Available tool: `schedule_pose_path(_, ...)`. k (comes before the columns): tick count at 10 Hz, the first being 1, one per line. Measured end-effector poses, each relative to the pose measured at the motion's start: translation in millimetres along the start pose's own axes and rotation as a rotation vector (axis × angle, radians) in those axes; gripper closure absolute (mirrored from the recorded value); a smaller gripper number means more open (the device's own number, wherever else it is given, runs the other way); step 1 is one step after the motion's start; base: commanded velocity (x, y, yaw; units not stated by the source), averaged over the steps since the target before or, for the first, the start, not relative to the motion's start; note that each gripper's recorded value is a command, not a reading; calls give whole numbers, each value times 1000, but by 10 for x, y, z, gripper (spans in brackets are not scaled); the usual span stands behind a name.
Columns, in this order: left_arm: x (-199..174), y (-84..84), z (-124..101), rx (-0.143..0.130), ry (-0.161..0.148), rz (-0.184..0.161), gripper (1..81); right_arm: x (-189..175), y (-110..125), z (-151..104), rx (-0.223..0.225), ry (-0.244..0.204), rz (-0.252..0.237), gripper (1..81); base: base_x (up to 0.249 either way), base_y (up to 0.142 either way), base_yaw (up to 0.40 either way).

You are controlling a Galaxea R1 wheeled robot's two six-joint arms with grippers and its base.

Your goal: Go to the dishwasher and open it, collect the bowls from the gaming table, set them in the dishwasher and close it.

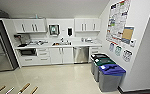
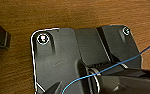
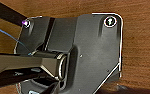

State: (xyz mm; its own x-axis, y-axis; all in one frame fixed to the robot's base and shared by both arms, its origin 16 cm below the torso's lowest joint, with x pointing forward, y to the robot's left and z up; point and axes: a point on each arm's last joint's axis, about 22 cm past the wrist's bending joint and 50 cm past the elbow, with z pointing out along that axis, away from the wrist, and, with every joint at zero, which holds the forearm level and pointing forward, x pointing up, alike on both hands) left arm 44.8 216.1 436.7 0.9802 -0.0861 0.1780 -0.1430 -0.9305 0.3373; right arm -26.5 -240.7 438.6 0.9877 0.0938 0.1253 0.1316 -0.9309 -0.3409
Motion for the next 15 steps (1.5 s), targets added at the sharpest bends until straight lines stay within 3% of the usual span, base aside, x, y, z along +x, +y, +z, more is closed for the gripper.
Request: schedule_pose_path(15, -1, 0, 0, 0, 0, 0, 10, 19, 23, -1, -4, 1, -1, 10, 112, 0, 0)
